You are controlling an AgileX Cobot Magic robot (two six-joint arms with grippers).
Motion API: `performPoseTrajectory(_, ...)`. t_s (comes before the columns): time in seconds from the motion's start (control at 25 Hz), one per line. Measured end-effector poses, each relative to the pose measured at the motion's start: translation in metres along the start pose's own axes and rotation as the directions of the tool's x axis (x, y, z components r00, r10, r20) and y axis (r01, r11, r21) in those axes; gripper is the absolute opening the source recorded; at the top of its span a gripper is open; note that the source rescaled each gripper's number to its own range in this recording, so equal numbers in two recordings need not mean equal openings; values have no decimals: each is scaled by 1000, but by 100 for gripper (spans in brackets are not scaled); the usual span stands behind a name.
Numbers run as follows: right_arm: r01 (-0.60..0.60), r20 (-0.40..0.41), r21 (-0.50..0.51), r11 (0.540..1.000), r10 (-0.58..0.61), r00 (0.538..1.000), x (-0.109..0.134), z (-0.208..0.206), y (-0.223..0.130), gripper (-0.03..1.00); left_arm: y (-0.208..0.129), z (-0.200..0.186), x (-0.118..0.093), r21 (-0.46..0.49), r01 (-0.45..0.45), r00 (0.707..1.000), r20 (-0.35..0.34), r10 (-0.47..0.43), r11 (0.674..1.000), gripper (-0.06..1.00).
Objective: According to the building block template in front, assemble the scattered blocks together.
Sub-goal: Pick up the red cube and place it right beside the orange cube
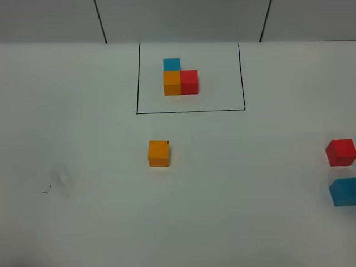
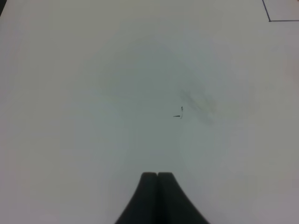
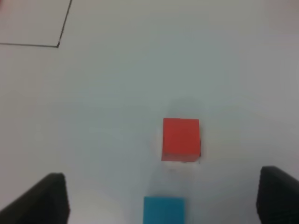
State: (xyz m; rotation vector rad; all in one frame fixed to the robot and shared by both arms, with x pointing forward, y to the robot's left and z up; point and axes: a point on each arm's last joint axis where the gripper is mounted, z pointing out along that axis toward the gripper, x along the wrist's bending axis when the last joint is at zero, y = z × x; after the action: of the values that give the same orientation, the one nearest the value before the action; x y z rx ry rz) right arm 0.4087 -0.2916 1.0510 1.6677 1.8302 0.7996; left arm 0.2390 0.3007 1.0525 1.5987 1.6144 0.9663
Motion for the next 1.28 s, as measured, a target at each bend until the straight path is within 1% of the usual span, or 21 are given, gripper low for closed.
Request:
performPoseTrajectory(0.28,-16,-10,66,998,17,1000,-2,23,12,80,0,0,0,0,0,1000,0,0,1000,0)
performPoseTrajectory(0.48,-31,-17,156,987,34,999,-3,46,7,80,0,0,0,0,0,1000,0,0,1000,0)
performPoseTrajectory(1.0,-62,-4,260,964,66,998,-6,99,-3,80,0,0,0,0,0,1000,0,0,1000,0)
performPoseTrajectory(1.28,-31,9,294,955,30,1000,-10,123,-11,81,0,0,0,0,0,1000,0,0,1000,0)
